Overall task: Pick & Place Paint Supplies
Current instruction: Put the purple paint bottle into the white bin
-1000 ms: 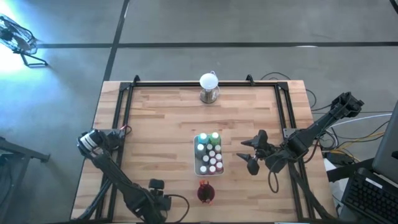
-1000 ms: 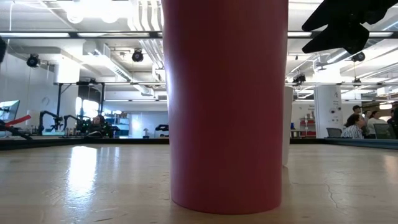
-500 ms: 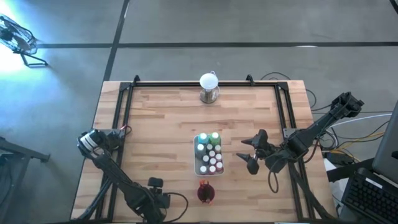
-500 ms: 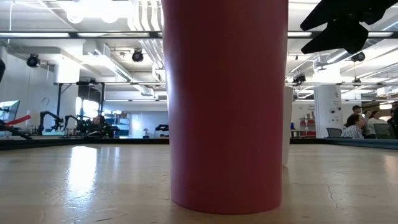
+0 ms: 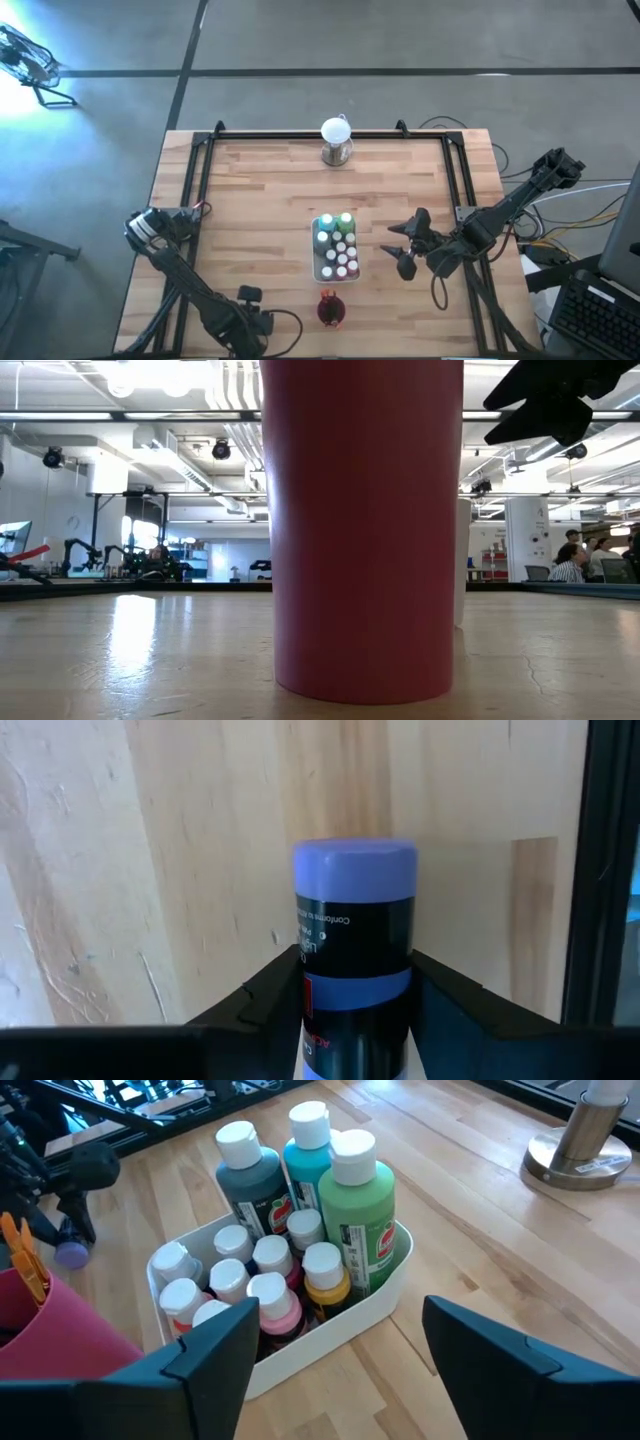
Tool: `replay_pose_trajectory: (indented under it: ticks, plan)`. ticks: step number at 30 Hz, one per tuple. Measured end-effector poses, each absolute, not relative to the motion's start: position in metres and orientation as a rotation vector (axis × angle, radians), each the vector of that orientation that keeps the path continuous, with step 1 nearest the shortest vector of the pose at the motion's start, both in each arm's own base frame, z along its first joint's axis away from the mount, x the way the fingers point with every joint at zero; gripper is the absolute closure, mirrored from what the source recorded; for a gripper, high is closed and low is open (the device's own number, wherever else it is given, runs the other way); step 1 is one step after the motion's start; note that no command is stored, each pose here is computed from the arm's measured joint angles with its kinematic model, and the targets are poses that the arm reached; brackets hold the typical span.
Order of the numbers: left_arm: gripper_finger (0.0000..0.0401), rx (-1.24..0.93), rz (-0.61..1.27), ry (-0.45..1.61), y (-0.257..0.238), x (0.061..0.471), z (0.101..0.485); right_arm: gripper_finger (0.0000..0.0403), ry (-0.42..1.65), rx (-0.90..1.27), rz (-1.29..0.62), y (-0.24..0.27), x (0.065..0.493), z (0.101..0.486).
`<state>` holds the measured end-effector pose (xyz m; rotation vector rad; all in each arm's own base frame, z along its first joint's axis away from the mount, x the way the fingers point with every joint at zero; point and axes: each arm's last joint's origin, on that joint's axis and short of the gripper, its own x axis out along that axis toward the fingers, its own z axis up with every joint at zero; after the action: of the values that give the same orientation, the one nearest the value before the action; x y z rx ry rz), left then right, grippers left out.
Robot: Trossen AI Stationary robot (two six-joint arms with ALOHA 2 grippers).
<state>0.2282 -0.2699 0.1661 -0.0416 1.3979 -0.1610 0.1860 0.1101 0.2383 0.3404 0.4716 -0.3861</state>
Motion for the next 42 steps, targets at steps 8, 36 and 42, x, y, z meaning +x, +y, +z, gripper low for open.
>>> replay_pose_trajectory:
  ticks: [8,36,42]
  plan:
    - [0.0243,-0.043,-0.173,1.392,-0.273,0.231,0.176,0.0153,0.472,0.341,-0.386,0.110,0.186,0.238]
    - [0.0243,-0.039,-0.181,1.407,-0.274,0.231,0.178,0.0123,0.473,0.341,-0.385,0.110,0.186,0.238]
    - [0.0243,-0.039,-0.185,1.410,-0.274,0.231,0.178,0.0113,0.473,0.341,-0.385,0.110,0.186,0.238]
